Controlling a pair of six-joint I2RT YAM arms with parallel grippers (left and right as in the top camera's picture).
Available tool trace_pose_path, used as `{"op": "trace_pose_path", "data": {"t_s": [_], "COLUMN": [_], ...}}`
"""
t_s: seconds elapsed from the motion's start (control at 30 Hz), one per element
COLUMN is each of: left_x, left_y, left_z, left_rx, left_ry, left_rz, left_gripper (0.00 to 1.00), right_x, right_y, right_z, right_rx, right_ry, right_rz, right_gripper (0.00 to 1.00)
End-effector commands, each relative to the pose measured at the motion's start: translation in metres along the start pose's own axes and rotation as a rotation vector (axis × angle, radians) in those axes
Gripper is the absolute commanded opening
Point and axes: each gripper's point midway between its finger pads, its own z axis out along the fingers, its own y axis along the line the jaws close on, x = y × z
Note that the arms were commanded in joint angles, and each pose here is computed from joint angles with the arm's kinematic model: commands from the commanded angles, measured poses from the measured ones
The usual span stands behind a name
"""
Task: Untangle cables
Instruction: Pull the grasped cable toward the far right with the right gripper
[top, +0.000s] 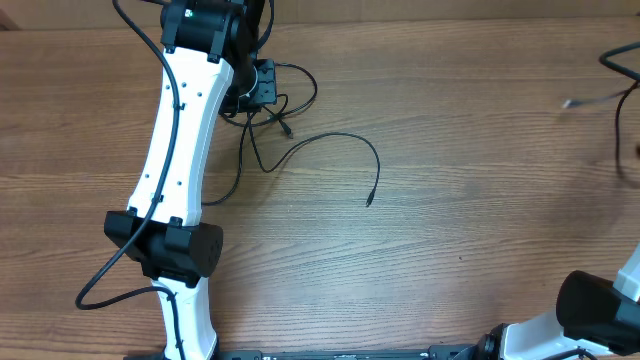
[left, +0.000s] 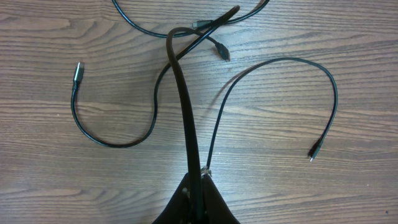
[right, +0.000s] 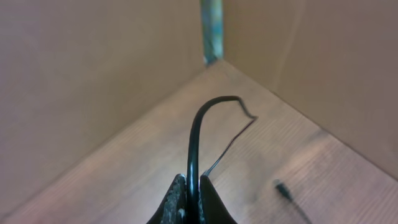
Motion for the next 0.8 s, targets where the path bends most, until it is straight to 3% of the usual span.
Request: {"op": "trace_pose_path", "data": {"t_s": [0.0,0.2,0.5,0.77], "left_x": [0.001,0.001,0.001,0.001], "left_y": [0.001,0.001,0.001,0.001], "left_z": [-0.006,-0.006,-0.006,-0.006], "left_rx": [-0.008,-0.008,-0.008,-0.007], "left_ry": [-0.014,-0.012,-0.014,-0.014], "left_rz": [0.026,0.027,0.027,0.027], "left_gripper": [0.04,0.04,0.04,0.04], "right_x": [0.015,0.04,0.019,0.02], "right_y": [-0.01,-0.022,-0.066,-0.088], "right_z": [0.02,0.058,0.075,0.086], "right_rx": [0.06,0.114,0.179,0.104], "right_ry": [0.06,0.15,0.092,0.133], "right_rz": [0.001,0.009,0.137,0.214], "right_gripper": [0.04,0.04,0.04,0.04]}}
